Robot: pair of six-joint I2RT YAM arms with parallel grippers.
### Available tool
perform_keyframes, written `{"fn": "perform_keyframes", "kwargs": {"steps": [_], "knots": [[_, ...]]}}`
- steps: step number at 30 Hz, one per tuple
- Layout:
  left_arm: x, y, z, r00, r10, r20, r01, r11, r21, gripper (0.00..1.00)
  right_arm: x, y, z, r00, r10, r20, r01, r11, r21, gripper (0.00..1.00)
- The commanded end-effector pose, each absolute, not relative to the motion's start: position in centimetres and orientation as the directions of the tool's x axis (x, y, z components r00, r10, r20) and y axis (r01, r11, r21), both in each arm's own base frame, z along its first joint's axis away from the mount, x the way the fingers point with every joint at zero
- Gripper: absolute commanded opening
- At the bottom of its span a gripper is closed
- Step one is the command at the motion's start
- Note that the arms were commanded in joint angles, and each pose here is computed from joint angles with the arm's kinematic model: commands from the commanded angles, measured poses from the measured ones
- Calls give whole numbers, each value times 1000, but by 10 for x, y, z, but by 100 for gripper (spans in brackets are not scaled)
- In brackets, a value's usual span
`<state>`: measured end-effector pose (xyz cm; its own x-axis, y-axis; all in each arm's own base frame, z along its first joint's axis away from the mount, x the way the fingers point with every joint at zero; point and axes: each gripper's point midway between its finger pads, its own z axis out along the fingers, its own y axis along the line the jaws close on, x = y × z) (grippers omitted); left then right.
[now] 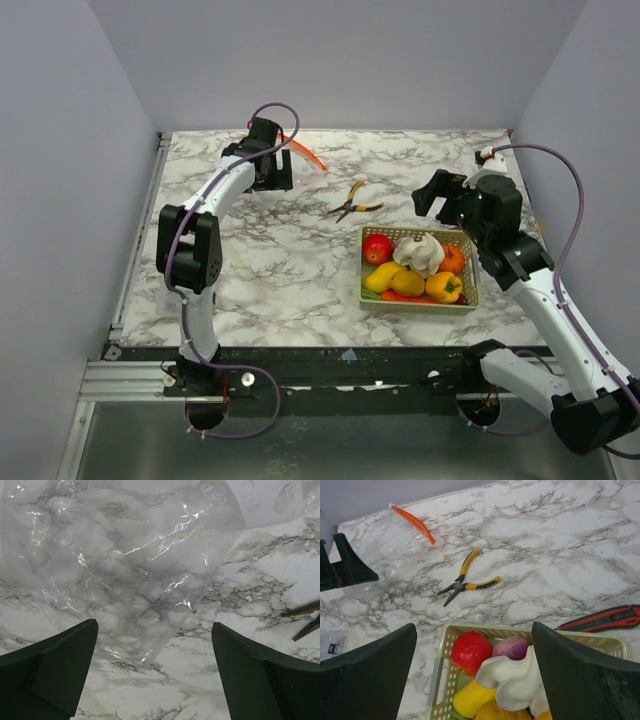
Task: Place the food in the zip-top bag and seal the zipper
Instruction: Move the zipper food storage bag to the center of the board.
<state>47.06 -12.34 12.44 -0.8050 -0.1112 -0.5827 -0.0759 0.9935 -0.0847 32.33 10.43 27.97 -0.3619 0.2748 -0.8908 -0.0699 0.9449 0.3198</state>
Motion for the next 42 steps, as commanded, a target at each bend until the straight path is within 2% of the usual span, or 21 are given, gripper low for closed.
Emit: {"fn": "perform_keyframes", "kwargs": {"steps": [1,3,6,8,12,17,24,28,32,34,35,36,38,42], "knots": [[480,-113,112,-828,-40,-560,-54,999,9,96,321,112,284,-343,303,-889,-116,926,360,100],[476,-118,100,-849,-53,-526,-53,998,-14,75,321,117,281,-359,305,-882,-130,920,371,100],[463,-118,85,-872,-74,-484,-71,997,-26,35,322,125,274,-394,310,-865,-152,906,394,100],[451,-115,80,-886,-99,-453,-99,995,-25,27,323,129,269,-413,309,-857,-159,902,401,100],[418,-113,73,-895,-143,-423,-127,990,-66,0,325,146,258,-466,307,-830,-208,874,440,100],[360,-127,74,-915,-180,-360,-109,972,-209,0,328,179,250,-534,287,-795,-318,803,504,100],[282,-122,91,-916,-143,-375,-30,956,-291,0,336,238,245,-598,185,-780,-472,704,530,100],[237,-135,90,-948,-139,-288,-11,914,-406,0,345,275,234,-627,151,-764,-464,716,522,100],[212,-140,97,-943,-170,-286,-13,878,-479,0,352,313,220,-658,125,-743,-502,662,556,100],[208,-137,107,-932,-181,-313,-9,877,-481,29,364,318,210,-667,131,-733,-482,675,559,100],[207,-138,114,-926,-182,-330,3,872,-490,46,370,319,206,-669,133,-731,-472,684,556,100],[207,-138,124,-916,-184,-355,20,866,-500,59,375,322,200,-674,127,-728,-469,688,554,100],[206,-141,142,-897,-183,-401,60,851,-522,70,383,331,190,-682,103,-724,-482,680,552,99],[210,-144,175,-844,-175,-507,151,830,-537,79,393,354,172,-709,31,-704,-535,627,566,84]]}}
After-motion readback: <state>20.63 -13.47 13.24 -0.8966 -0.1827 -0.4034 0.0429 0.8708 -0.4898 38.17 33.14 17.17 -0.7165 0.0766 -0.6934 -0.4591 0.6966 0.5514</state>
